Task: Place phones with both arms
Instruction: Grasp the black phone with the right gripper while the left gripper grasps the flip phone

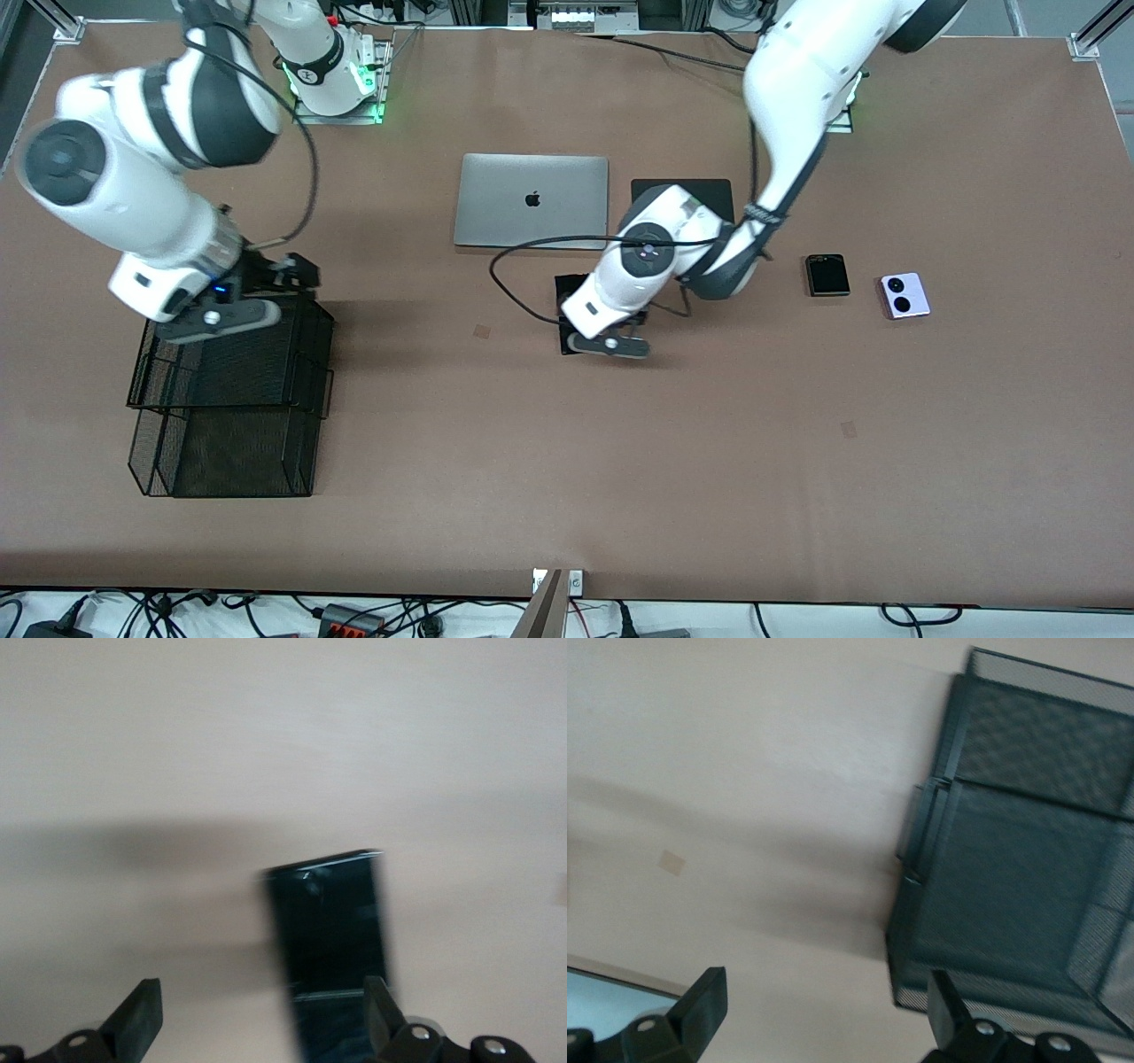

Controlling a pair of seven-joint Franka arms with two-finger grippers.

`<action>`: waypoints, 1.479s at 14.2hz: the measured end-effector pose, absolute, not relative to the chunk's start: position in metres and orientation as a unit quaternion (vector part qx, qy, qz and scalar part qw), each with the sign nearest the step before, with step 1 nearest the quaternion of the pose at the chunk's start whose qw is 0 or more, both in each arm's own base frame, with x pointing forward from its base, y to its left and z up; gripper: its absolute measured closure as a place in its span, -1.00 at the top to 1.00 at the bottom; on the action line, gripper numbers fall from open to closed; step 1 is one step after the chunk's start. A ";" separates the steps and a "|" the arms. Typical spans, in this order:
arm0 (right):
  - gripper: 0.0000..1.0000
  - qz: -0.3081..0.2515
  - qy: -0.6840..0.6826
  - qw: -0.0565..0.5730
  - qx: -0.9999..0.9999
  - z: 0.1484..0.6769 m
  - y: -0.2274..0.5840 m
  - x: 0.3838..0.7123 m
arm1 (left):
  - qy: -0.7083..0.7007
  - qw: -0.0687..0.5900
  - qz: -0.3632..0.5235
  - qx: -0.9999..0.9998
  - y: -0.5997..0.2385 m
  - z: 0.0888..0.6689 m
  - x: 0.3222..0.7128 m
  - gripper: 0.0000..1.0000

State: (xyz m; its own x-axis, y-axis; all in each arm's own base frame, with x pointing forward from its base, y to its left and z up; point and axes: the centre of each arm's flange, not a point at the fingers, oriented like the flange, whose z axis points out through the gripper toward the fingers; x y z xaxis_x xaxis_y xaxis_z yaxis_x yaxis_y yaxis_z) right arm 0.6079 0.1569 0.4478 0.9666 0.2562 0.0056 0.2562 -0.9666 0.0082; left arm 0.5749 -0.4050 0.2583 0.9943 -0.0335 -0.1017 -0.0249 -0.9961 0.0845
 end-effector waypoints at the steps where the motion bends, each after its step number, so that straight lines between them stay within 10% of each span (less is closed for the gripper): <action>1: 1.00 0.006 0.135 0.004 0.991 0.440 0.171 0.609 | -0.009 0.010 -0.057 0.998 -0.377 0.282 0.585 1.00; 9: 1.00 0.028 0.248 0.005 0.968 0.357 0.348 0.612 | 0.038 -0.066 -0.220 0.973 -0.106 0.298 0.623 1.00; 21: 1.00 0.065 0.077 -0.045 0.994 0.212 0.507 0.550 | 0.046 -0.033 -0.184 0.981 -0.034 0.193 0.488 1.00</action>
